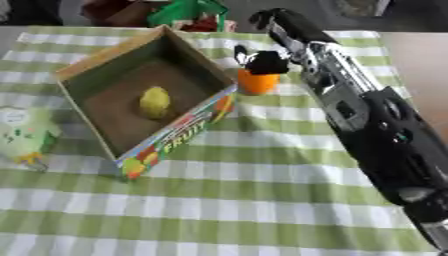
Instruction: Pick up objects on the table and place them in the box.
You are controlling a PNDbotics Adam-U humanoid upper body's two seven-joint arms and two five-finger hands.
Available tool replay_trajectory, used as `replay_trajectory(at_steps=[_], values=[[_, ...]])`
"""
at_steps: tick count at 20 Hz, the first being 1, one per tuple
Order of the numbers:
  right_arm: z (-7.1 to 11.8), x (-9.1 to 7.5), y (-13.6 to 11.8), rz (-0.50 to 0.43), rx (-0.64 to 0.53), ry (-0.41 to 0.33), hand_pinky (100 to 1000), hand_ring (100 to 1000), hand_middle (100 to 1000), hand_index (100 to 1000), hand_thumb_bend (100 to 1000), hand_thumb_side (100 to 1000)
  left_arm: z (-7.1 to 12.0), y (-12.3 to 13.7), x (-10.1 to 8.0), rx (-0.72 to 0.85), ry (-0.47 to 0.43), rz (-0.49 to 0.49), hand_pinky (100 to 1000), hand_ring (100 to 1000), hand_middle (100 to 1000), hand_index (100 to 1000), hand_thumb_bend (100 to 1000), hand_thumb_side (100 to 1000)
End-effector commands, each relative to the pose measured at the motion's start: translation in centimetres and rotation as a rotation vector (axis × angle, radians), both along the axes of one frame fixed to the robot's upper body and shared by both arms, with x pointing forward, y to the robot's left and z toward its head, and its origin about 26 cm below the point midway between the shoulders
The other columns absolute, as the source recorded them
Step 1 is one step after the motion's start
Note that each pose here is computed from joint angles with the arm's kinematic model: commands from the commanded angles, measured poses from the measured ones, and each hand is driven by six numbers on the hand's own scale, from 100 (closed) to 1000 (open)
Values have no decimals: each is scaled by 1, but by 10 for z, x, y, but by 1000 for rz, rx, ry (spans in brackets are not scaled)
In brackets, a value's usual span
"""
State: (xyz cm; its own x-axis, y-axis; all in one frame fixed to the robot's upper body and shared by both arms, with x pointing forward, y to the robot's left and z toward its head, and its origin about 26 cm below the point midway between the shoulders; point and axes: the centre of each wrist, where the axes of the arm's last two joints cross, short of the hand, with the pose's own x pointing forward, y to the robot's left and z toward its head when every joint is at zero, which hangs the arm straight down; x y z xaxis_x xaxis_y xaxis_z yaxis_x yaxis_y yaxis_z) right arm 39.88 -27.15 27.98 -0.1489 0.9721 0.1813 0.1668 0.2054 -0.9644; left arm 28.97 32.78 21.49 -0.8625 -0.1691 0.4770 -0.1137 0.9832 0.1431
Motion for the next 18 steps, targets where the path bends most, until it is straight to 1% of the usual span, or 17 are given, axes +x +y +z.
replay_trajectory(at_steps=[1, 6, 9, 14, 15, 16, 18], values=[[8, 0, -14, -45, -15, -15, 832, 935, 805, 922, 199, 538, 8, 1, -3, 12, -27, 7, 464, 621, 654, 739, 100, 800], [0, 6, -19, -77, -7, 19, 833, 937, 809, 925, 206, 535, 9, 1, -3, 14, -30, 6, 464, 620, 654, 739, 100, 799], [-3, 14, -19, -105, 6, 28, 834, 938, 812, 928, 213, 534, 8, 1, -3, 12, -26, 6, 464, 620, 653, 739, 100, 800], [-10, 33, -8, -134, 1, 69, 838, 945, 824, 941, 302, 573, 8, 0, -3, 9, -21, 4, 464, 620, 653, 738, 100, 801], [-12, 36, -8, -137, -1, 81, 842, 947, 826, 949, 382, 608, 7, 0, -3, 9, -20, 3, 464, 620, 653, 738, 100, 800], [-15, 40, -8, -139, -2, 98, 843, 948, 827, 955, 406, 610, 7, 0, -3, 9, -20, 3, 464, 620, 653, 738, 100, 800], [-19, 45, -9, -145, -2, 124, 844, 949, 826, 956, 410, 609, 7, 0, -3, 8, -19, 4, 464, 620, 653, 738, 100, 800]])
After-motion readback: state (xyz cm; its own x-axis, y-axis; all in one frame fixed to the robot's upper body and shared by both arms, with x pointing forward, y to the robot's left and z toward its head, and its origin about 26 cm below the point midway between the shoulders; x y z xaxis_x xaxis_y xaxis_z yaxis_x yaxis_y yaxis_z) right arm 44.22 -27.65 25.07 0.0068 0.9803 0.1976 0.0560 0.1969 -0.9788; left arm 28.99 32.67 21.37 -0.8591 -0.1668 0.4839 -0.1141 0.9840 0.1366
